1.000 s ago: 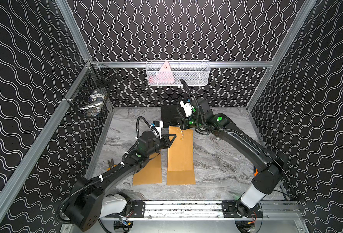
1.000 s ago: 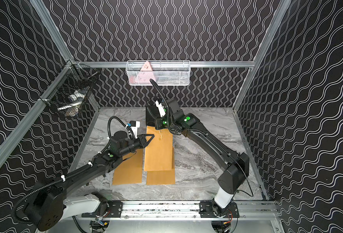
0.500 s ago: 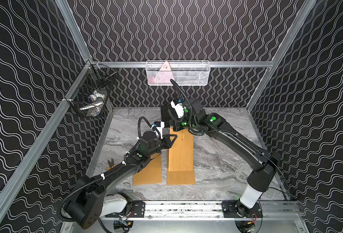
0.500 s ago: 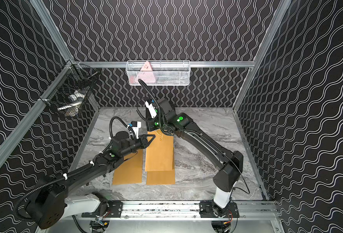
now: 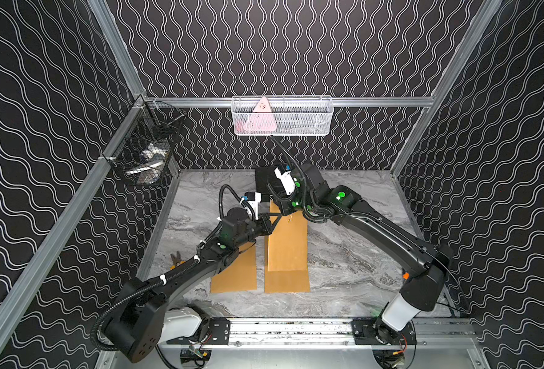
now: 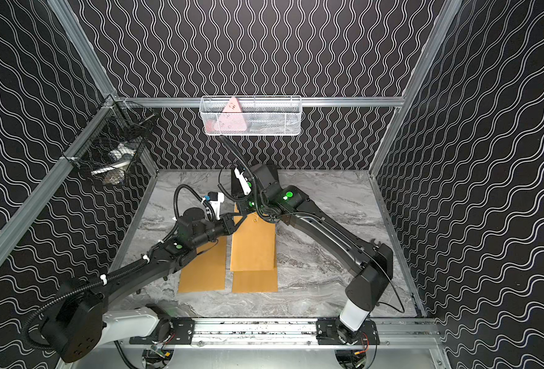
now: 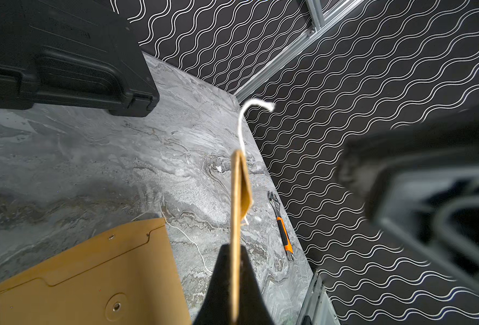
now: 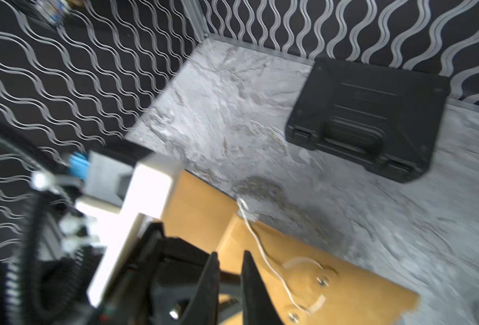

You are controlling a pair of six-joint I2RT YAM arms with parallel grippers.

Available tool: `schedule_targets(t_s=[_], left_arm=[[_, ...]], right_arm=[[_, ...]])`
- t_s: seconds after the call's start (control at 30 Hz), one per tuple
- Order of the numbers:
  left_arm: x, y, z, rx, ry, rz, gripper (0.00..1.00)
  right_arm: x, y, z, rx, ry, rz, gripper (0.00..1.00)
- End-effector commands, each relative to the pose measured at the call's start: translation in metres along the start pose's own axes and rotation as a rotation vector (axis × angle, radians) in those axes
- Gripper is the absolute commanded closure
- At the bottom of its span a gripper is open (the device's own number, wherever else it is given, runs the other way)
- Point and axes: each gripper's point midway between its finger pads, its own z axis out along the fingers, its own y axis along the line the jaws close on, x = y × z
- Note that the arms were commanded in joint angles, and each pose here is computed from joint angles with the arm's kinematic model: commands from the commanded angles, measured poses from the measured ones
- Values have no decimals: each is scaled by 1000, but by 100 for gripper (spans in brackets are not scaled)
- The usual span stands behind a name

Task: Open the file bag

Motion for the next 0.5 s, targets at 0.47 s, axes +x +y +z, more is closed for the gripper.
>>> schedule_targets(t_s=[0.47], left_arm=[[-13, -17, -7, 45, -39, 34, 100]], right_arm=[[27, -25, 16, 72, 72, -14, 66]])
